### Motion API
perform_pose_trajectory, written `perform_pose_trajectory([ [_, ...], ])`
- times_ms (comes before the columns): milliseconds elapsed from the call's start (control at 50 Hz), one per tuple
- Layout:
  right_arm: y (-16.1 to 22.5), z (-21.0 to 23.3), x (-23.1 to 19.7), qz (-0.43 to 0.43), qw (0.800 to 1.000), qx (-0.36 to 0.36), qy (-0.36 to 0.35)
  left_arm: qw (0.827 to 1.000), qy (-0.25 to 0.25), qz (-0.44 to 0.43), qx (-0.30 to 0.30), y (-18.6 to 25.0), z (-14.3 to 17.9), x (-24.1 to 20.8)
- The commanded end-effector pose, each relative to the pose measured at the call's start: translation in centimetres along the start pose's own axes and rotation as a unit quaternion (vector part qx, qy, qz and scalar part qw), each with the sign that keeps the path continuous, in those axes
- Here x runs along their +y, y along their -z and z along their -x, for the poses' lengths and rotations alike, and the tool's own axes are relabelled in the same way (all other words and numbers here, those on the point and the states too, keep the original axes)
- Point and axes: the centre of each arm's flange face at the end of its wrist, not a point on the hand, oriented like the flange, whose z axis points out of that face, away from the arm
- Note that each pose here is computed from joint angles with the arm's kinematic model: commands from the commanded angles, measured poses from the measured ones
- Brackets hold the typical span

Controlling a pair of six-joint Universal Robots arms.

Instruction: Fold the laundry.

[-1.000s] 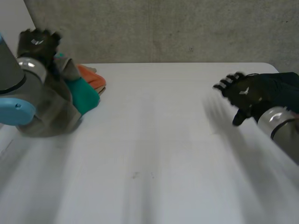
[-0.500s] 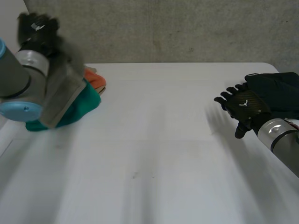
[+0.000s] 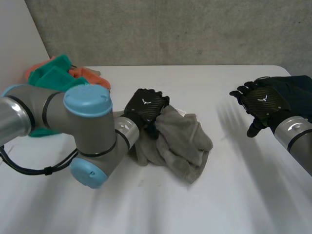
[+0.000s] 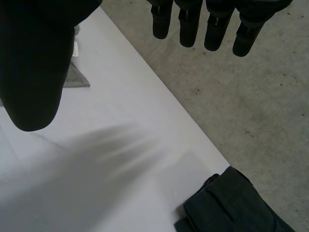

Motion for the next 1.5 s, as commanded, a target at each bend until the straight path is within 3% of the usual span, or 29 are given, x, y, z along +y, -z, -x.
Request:
perform_pose_trajectory([
  [20,0.0,-0.6,-1.4,-0.004,0.999,-0.010,-0.047,0.999,-0.006,-0.006,-0.047,3.9,2.0,-3.8],
  [140,0.1,-0.6,-3.1,0.027,0.991,-0.070,-0.107,0.996,0.015,-0.018,-0.087,7.8,2.6,-5.3],
  [320,-3.1,0.7,-2.2,0.054,0.976,-0.149,-0.152,0.977,0.180,0.029,-0.114,10.8,0.8,-2.3],
  [480,-5.7,5.5,-0.5,0.062,0.966,-0.207,-0.145,0.962,0.248,0.074,-0.091,9.5,-1.5,1.0],
  [700,-7.1,9.4,1.6,0.074,0.958,-0.239,-0.144,0.967,0.239,0.079,-0.045,6.0,-5.1,3.7],
  [860,-7.4,9.0,0.7,0.047,0.963,-0.227,-0.136,0.967,0.238,0.081,-0.042,2.9,-6.1,5.5],
  [1060,-6.8,6.1,-2.3,0.022,0.976,-0.180,-0.120,0.973,0.220,0.050,-0.053,1.5,-5.3,3.7],
  [1140,-6.0,4.7,-4.4,-0.002,0.982,-0.160,-0.099,0.976,0.209,-0.004,-0.069,2.2,-2.8,-0.7],
  [1300,-2.3,-0.3,-11.7,-0.088,0.990,-0.091,-0.055,0.971,0.149,-0.121,-0.146,6.9,5.6,-10.5],
  [1400,1.4,-2.0,-15.9,-0.143,0.987,-0.064,-0.032,0.973,0.107,-0.119,-0.164,8.2,7.2,-11.6],
  [1500,2.7,-0.7,-16.3,-0.146,0.986,-0.078,-0.031,0.978,0.097,-0.096,-0.157,7.5,7.8,-10.2],
])
